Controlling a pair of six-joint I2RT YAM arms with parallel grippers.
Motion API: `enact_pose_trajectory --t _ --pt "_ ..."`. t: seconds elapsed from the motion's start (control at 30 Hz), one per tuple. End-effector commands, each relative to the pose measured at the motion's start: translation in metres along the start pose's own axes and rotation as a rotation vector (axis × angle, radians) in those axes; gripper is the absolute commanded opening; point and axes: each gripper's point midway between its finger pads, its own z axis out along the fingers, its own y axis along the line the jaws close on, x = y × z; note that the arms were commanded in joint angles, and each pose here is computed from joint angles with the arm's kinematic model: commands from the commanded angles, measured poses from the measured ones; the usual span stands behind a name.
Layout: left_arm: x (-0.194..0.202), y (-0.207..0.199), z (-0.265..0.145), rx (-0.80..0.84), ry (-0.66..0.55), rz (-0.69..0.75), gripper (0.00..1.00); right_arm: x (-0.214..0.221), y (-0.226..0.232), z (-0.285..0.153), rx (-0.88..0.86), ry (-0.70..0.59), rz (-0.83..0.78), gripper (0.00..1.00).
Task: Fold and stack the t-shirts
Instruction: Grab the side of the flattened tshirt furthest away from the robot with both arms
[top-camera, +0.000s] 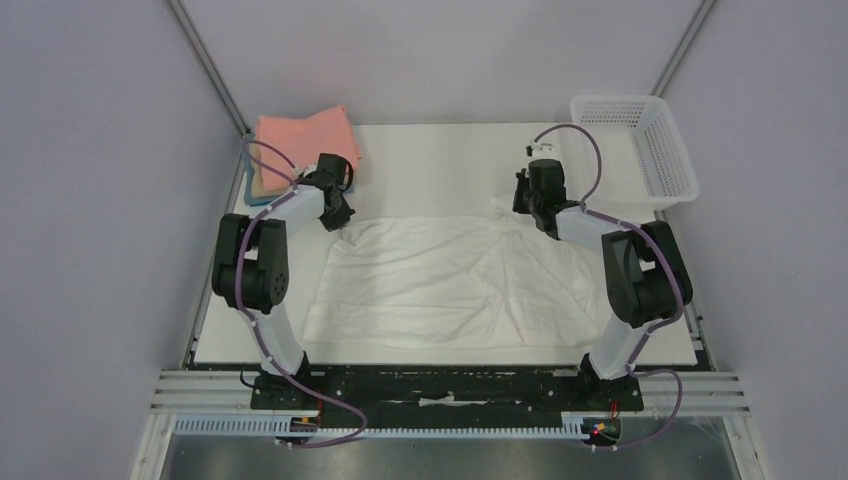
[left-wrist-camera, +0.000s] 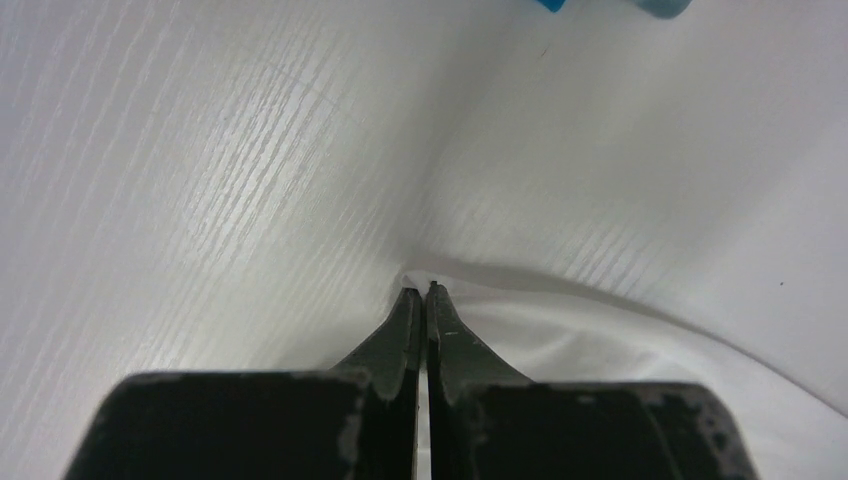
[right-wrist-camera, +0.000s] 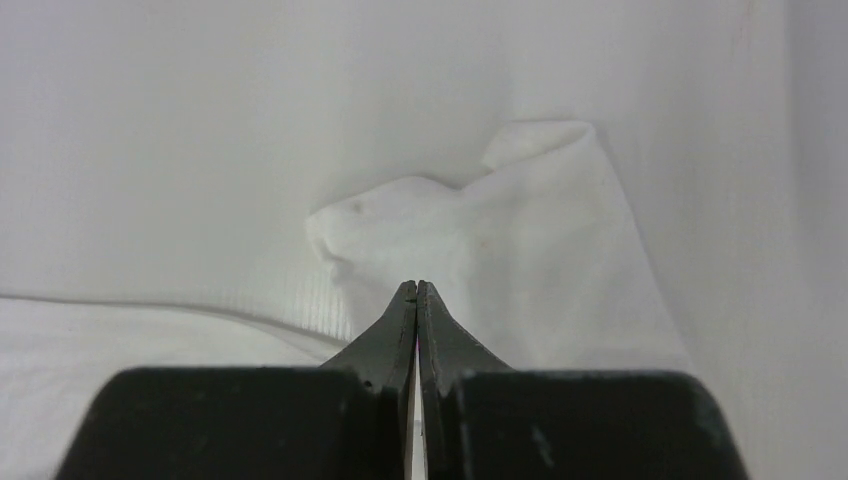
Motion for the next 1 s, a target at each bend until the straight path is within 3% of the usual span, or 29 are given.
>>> enact_pose_trajectory --t 0.0,0.07,0.13,0.17,0.23,0.53,0.67,0.77,0.87,0.9,0.97 --pt "-0.013 -0.004 -0.02 0.054 -0.065 -0.036 0.02 -0.012 -0.009 -0.01 0.068 -0.03 -0.057 0.0" --pt "-0.014 -0.006 -0.022 0.063 -0.064 -0.031 0.02 -0.017 -0.018 -0.006 0.112 -0.041 -0.047 0.06" --pt "-0.016 -0.008 -0.021 0.066 -0.064 -0.03 0.02 -0.017 -0.023 0.007 0.124 -0.017 -0.032 0.45" --pt "-0.015 -0.008 -0.02 0.064 -0.062 -0.027 0.02 -0.017 -0.028 0.012 0.139 -0.001 -0.026 0.55" --pt "-0.014 -0.008 -0.017 0.062 -0.056 -0.023 0.02 -0.02 -0.042 0.024 0.186 0.008 -0.012 0.62" --pt "-0.014 -0.012 -0.008 0.058 -0.044 -0.019 0.02 -0.02 -0.041 0.078 0.107 0.076 -0.055 0.69" --pt "-0.016 -0.013 -0.007 0.054 -0.048 -0.014 0.02 -0.014 -0.034 0.089 0.054 0.081 -0.061 0.59" --pt "-0.017 -0.012 -0.006 0.049 -0.049 -0.012 0.02 -0.018 -0.033 0.089 0.049 0.059 -0.083 0.37" --pt "-0.019 -0.014 -0.009 0.054 -0.054 -0.014 0.02 -0.024 -0.036 0.081 0.064 0.05 -0.1 0.08" --pt "-0.02 -0.015 -0.01 0.06 -0.055 -0.015 0.02 -0.026 -0.035 0.076 0.056 0.049 -0.101 0.02" --pt "-0.021 -0.016 -0.014 0.072 -0.056 -0.017 0.02 -0.032 -0.028 0.066 0.02 0.028 -0.106 0.0"
